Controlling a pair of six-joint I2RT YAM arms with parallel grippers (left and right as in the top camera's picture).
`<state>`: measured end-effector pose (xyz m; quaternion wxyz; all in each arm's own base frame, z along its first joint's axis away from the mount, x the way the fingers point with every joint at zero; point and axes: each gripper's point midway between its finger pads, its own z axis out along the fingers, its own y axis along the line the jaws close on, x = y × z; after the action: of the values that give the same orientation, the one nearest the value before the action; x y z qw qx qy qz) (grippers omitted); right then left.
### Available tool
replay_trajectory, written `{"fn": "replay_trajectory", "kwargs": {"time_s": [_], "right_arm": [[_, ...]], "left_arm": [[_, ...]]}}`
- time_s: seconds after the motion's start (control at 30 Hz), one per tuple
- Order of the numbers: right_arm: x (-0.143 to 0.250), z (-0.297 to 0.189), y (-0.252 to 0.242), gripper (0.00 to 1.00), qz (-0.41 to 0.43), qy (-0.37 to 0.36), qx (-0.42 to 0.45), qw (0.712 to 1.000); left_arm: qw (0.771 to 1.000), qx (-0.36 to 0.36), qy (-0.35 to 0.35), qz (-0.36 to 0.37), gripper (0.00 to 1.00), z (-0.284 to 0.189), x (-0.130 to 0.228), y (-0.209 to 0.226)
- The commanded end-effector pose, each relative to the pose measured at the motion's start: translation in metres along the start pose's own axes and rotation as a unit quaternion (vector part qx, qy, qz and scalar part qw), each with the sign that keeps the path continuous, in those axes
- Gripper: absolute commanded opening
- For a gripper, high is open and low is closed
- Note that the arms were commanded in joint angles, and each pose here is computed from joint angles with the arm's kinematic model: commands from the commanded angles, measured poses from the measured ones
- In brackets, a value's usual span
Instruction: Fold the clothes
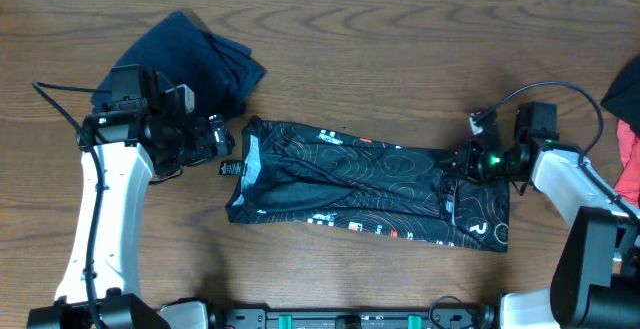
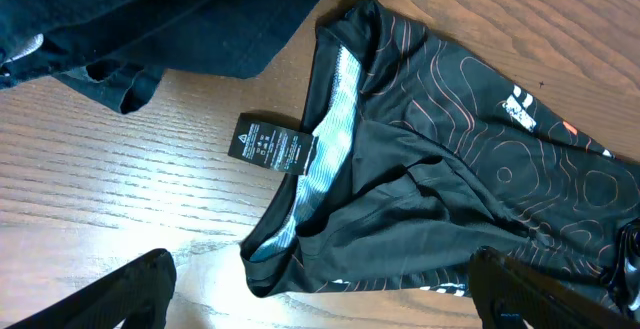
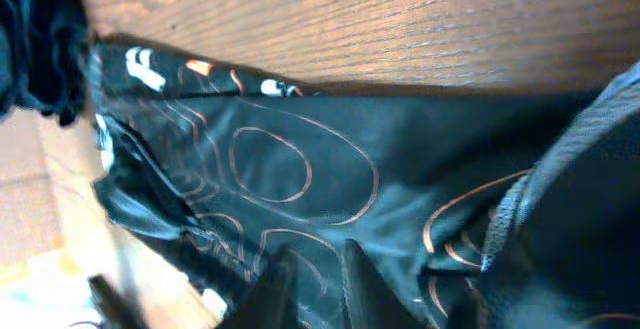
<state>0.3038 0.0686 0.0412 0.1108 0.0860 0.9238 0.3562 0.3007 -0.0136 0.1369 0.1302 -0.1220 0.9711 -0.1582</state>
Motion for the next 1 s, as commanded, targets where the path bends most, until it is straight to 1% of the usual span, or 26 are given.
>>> {"fn": "replay_trajectory", "kwargs": {"time_s": [0.0,0.03,0.1,0.17,0.23,0.27,0.37,0.57,0.67,0.8,0.87,0.9,0.97], "right_arm": [[-0.001,0.0,0.006,0.38,-0.016,-0.002,-0.019,1.0],[-0.004,-0.002,0.004,0.4,-0.015,-0.008,-0.018,1.0],[-0.011,-0.007,0.0,0.41,-0.012,-0.022,-0.017,1.0],[-0.018,-0.014,-0.005,0.34,-0.003,-0.035,-0.015,0.999],[-0.02,-0.02,-0.01,0.34,0.011,-0.038,-0.01,0.999],[-0.017,-0.024,-0.019,0.34,0.022,-0.034,0.006,0.999],[-0.001,-0.033,-0.035,0.35,0.035,-0.008,0.036,0.999],[0.049,-0.04,-0.037,0.35,0.034,0.085,0.045,0.995],[0.058,-0.036,-0.034,0.33,0.04,0.105,0.051,0.992],[0.068,-0.032,-0.047,0.31,0.054,0.132,0.124,0.982],[0.071,-0.028,-0.044,0.29,0.042,0.141,0.133,0.98],[0.073,-0.025,-0.041,0.27,0.034,0.147,0.132,0.98],[0.079,-0.021,-0.034,0.1,0.028,0.162,0.133,0.977]], "left_arm": [[1.0,0.008,-0.006,0.007,0.95,-0.005,-0.003,-0.005],[1.0,0.008,-0.006,0.007,0.95,-0.005,-0.003,-0.005],[1.0,0.008,-0.006,0.007,0.95,-0.005,-0.003,-0.005],[1.0,0.008,-0.006,0.007,0.95,-0.005,-0.003,-0.005],[1.0,0.008,-0.005,0.006,0.95,-0.005,-0.003,-0.005],[1.0,0.008,-0.005,0.006,0.95,-0.005,-0.003,-0.005],[1.0,0.008,-0.004,0.006,0.95,-0.005,-0.002,-0.005],[1.0,0.008,-0.005,0.006,0.95,-0.005,-0.002,-0.005],[1.0,0.008,-0.005,0.006,0.95,-0.005,-0.002,-0.005],[1.0,0.008,-0.005,0.006,0.95,-0.005,-0.002,-0.005],[1.0,0.008,-0.005,0.006,0.95,-0.005,-0.002,-0.005],[1.0,0.008,-0.005,0.006,0.95,-0.005,-0.002,-0.005],[1.0,0.008,-0.005,0.006,0.95,-0.005,-0.002,-0.005]]}}
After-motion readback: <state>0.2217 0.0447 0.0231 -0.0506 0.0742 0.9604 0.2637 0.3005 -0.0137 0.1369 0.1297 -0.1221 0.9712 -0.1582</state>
